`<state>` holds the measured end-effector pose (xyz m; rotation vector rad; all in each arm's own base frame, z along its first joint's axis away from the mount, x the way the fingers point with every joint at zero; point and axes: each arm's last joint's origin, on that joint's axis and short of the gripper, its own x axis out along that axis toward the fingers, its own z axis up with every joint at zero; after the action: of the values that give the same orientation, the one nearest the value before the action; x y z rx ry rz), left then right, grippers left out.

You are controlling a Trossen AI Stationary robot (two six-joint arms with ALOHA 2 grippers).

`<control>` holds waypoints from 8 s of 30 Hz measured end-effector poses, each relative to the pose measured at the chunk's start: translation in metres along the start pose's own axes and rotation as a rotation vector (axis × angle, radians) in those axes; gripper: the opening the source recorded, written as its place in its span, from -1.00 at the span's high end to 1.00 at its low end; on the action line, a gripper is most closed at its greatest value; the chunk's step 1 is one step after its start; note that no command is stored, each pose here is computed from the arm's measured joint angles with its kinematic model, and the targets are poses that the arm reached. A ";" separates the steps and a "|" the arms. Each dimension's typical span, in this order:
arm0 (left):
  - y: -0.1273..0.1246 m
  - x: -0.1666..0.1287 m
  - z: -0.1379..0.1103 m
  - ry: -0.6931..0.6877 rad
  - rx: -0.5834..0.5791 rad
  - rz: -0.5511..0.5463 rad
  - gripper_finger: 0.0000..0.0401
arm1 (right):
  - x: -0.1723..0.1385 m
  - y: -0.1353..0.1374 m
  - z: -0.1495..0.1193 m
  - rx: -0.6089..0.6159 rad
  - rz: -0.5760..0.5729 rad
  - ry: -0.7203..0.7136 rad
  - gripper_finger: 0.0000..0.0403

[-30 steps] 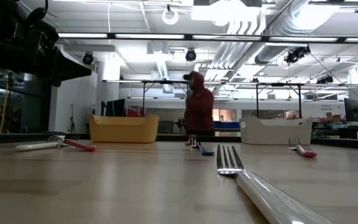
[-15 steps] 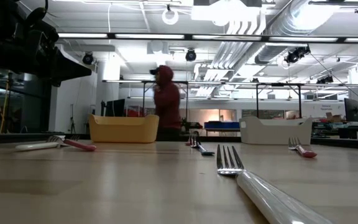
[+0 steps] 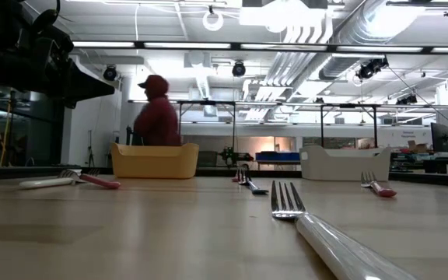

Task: Sort silverware by color (type)
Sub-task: Put the bottom left white fork into the yellow bin, then put the bottom left pink fork into the white bin

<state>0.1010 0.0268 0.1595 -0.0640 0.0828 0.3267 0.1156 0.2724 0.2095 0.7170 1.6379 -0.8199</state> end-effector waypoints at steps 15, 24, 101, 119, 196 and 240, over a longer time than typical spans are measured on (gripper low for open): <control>0.000 0.000 0.000 0.000 -0.001 0.000 1.00 | -0.052 0.016 0.068 -0.429 0.201 -0.582 0.99; 0.000 0.000 0.000 -0.004 0.001 0.000 1.00 | -0.067 0.056 0.154 -0.771 0.271 -0.788 1.00; -0.192 -0.014 0.043 1.104 -0.151 -0.144 1.00 | -0.026 -0.052 0.401 -0.846 0.513 -1.526 1.00; -0.232 -0.020 -0.012 1.280 -0.168 -0.055 0.29 | -0.026 -0.052 0.401 -0.844 0.515 -1.524 1.00; 0.089 0.162 0.103 1.100 0.080 0.282 0.80 | -0.023 -0.055 0.403 -0.839 0.500 -1.498 1.00; 0.146 0.207 0.052 1.249 0.085 0.308 0.46 | -0.019 -0.056 0.403 -0.824 0.479 -1.450 1.00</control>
<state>0.2528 0.2348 0.1853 -0.1643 1.3536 0.5509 0.2993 -0.0901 0.1773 -0.1606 0.3152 -0.1009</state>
